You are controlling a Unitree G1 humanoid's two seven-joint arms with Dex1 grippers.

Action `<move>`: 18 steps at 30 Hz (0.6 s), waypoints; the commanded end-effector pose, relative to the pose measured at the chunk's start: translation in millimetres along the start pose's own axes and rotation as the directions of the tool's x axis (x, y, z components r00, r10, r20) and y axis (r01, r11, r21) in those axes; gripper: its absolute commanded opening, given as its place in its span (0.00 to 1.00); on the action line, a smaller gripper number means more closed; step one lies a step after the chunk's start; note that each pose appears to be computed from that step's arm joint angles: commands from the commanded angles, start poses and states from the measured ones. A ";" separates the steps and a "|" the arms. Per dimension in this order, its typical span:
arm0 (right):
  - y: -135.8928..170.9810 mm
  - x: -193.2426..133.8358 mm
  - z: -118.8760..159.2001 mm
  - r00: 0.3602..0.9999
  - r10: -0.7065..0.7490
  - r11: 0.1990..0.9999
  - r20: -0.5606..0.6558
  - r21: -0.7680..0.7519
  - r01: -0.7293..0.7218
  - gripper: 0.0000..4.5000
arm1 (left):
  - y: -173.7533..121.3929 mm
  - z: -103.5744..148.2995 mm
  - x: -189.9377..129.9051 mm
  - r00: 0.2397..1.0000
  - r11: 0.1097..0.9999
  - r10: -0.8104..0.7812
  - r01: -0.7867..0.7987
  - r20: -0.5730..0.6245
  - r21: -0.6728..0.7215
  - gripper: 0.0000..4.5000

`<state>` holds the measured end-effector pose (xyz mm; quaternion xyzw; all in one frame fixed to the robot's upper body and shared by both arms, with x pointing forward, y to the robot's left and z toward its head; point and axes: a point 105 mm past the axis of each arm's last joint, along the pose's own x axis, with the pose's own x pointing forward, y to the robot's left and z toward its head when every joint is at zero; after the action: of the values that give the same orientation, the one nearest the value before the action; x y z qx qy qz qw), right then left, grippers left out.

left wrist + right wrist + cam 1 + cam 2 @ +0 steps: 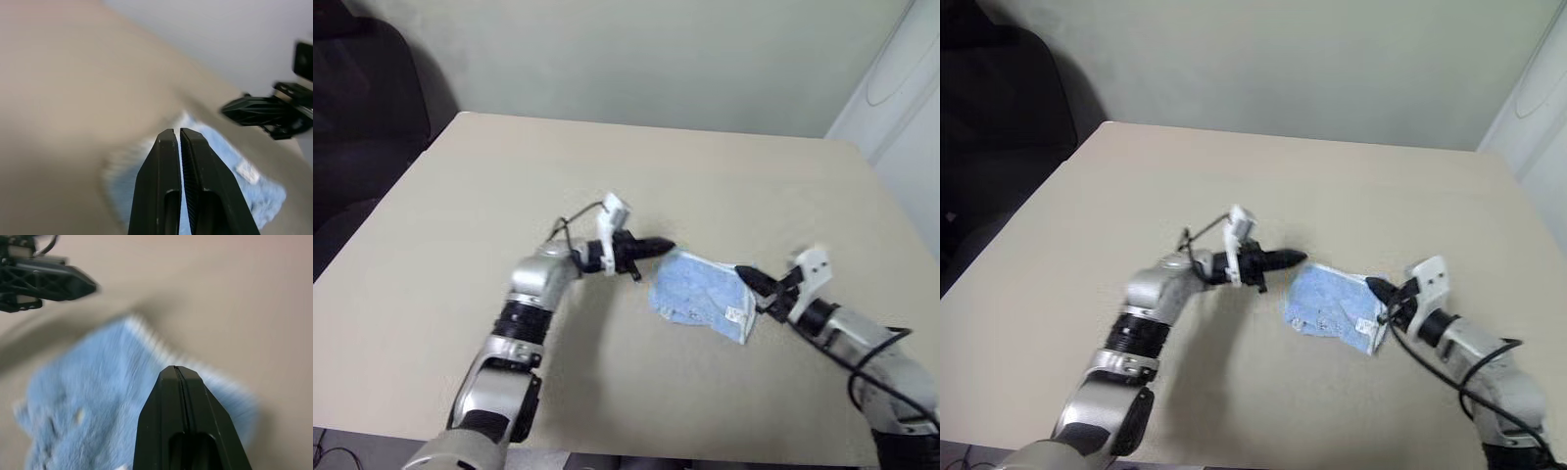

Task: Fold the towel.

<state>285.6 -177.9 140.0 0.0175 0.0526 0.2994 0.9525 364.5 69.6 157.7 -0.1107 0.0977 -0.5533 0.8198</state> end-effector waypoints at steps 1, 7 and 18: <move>-7.0 -10.7 16.4 0.999 0.013 0.997 0.034 0.079 -0.016 0.10 | 2.6 14.5 -14.9 0.999 1.000 0.025 -0.026 0.041 0.012 0.05; -15.6 -21.1 0.8 0.997 0.042 0.971 -0.070 0.239 -0.024 0.55 | 18.2 5.5 -42.1 0.992 0.990 0.126 -0.125 -0.004 0.068 0.05; -32.2 -15.7 -30.0 0.979 0.025 0.923 -0.203 0.381 0.055 0.99 | 4.3 -16.8 -55.6 0.982 0.982 0.186 -0.187 0.027 0.009 0.05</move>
<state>285.7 -212.7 109.9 0.1858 0.2012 0.2776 0.9208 345.4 122.8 127.0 -0.1027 0.1198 -0.4705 0.8682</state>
